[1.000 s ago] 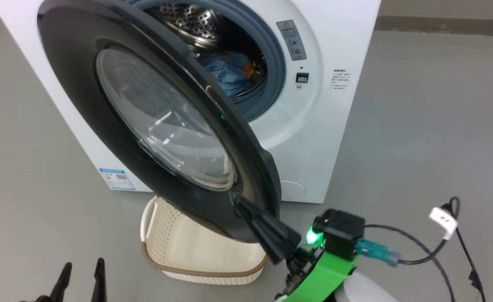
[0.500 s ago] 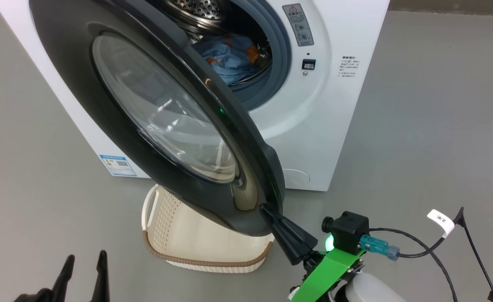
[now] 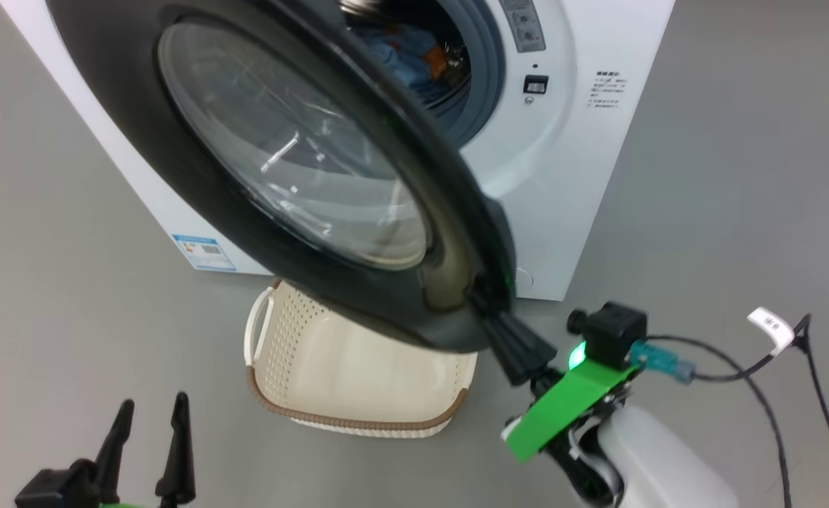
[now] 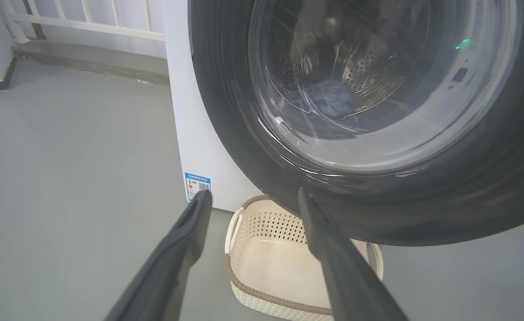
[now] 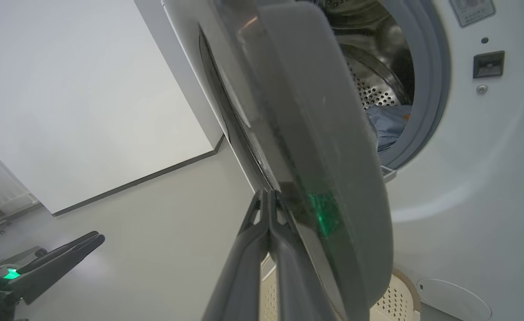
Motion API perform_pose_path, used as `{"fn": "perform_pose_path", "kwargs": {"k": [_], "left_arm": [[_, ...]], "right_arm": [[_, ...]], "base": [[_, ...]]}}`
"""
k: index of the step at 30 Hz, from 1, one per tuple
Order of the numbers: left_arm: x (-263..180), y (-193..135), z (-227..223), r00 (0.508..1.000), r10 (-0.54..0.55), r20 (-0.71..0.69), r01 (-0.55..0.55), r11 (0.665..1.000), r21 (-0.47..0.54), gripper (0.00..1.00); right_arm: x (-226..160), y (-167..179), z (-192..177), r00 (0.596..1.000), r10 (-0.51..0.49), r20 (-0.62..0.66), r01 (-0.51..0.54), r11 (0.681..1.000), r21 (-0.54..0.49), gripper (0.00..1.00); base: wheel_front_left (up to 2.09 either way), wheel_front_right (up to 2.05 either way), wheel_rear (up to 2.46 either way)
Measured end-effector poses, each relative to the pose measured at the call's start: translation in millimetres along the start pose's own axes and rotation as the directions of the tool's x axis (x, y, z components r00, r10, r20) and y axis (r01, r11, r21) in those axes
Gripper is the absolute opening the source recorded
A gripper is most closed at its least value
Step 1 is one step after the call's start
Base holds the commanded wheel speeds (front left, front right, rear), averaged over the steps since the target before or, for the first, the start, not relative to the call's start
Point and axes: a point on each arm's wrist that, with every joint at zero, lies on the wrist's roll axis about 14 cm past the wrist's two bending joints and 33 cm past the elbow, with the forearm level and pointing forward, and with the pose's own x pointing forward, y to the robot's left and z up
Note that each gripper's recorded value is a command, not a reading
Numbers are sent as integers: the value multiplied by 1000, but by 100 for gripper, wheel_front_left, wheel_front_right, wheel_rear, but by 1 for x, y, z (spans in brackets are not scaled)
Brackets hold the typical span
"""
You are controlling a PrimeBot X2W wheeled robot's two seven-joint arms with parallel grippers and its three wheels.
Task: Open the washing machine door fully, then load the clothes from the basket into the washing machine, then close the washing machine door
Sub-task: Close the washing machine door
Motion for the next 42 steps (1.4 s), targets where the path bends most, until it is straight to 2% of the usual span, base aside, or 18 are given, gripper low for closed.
{"fn": "perform_pose_path", "kwargs": {"k": [10,27,37,42], "left_arm": [[21,-10,5,1000,-11,21,11,1000,-16,100],[44,-15,2,1000,-6,19,6,1000,-13,100],[49,-13,-1,1000,8,9,-8,1000,-13,100],[50,-14,1,1000,4,16,-3,1000,-13,100]], "right_arm": [[38,-47,40,992,-76,105,79,996,-33,0],[100,-117,78,964,-165,211,177,984,-38,0],[114,-128,76,952,-196,235,198,980,15,0],[115,-123,77,957,-177,232,187,982,-22,0]], "base": [[0,0,0],[0,0,0],[0,0,0],[0,0,0]]}}
